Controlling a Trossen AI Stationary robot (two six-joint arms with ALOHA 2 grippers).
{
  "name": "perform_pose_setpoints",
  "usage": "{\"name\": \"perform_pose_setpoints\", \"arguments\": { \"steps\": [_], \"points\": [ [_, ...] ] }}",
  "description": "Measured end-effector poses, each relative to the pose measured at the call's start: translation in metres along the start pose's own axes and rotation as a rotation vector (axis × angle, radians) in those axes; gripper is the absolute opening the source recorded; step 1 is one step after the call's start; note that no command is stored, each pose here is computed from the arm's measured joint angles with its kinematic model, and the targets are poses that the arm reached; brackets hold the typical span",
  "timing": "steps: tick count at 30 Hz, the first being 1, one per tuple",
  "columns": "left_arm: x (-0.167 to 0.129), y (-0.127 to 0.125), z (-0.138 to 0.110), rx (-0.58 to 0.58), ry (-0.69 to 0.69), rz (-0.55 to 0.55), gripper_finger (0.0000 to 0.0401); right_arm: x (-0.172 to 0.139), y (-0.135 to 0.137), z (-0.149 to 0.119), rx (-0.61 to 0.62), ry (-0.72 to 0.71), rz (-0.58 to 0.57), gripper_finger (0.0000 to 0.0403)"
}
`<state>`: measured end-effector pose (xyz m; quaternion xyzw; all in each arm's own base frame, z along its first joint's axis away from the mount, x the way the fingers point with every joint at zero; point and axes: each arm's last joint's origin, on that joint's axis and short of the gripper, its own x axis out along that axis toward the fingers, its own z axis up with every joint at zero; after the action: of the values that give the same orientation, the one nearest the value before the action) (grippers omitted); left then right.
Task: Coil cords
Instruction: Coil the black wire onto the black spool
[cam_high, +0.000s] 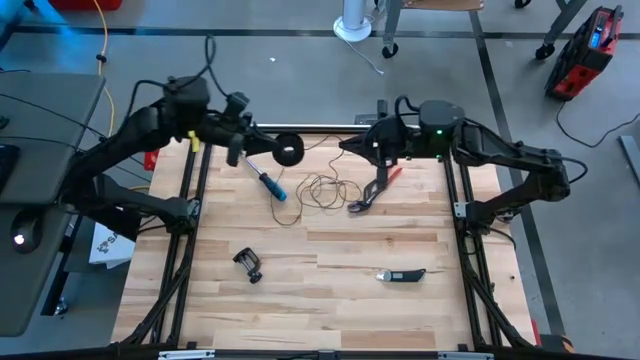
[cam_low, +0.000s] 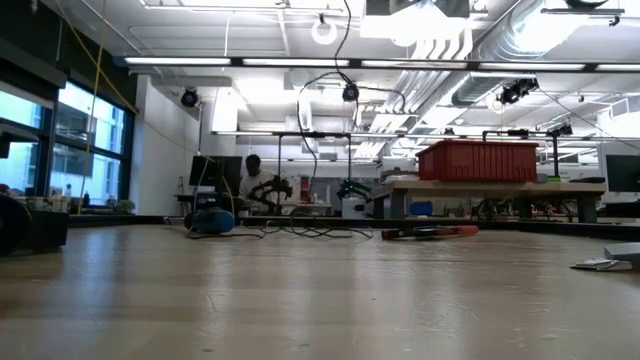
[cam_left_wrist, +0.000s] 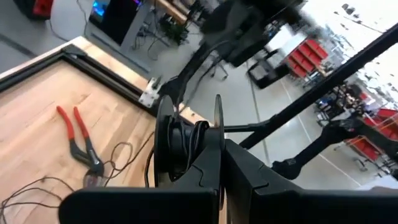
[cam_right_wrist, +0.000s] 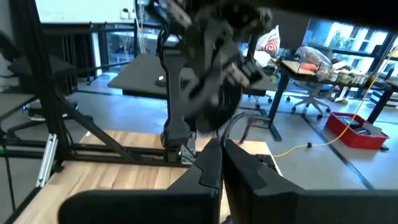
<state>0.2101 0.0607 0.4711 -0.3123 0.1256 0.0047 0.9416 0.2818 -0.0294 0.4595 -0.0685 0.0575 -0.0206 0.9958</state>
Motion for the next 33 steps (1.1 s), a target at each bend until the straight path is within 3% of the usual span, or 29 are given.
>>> {"name": "perform_pose_setpoints", "arguments": {
  "steps": [6,14,19,29,33],
  "points": [
    [0.014,0.004,0.005,0.015,-0.023,-0.006,0.0000,-0.012,0.000,0.006,0.014,-0.021,-0.001,0.0000],
    [0.008,-0.014,0.030,0.087,-0.274,-0.196,0.0000,-0.011,0.003,0.003,0.046,0.012,0.007,0.0000],
    [0.003,-0.021,0.040,0.106,-0.392,-0.243,0.0000,-0.005,0.009,-0.001,0.062,0.032,0.034,0.0000],
    [-0.003,-0.032,0.047,0.047,-0.479,-0.364,0.0000,0.001,0.019,-0.004,0.089,0.059,0.060,0.0000],
    [0.000,-0.037,0.044,-0.014,-0.425,-0.419,0.0000,0.001,0.018,-0.001,0.088,0.029,0.034,0.0000]
  ]
}}
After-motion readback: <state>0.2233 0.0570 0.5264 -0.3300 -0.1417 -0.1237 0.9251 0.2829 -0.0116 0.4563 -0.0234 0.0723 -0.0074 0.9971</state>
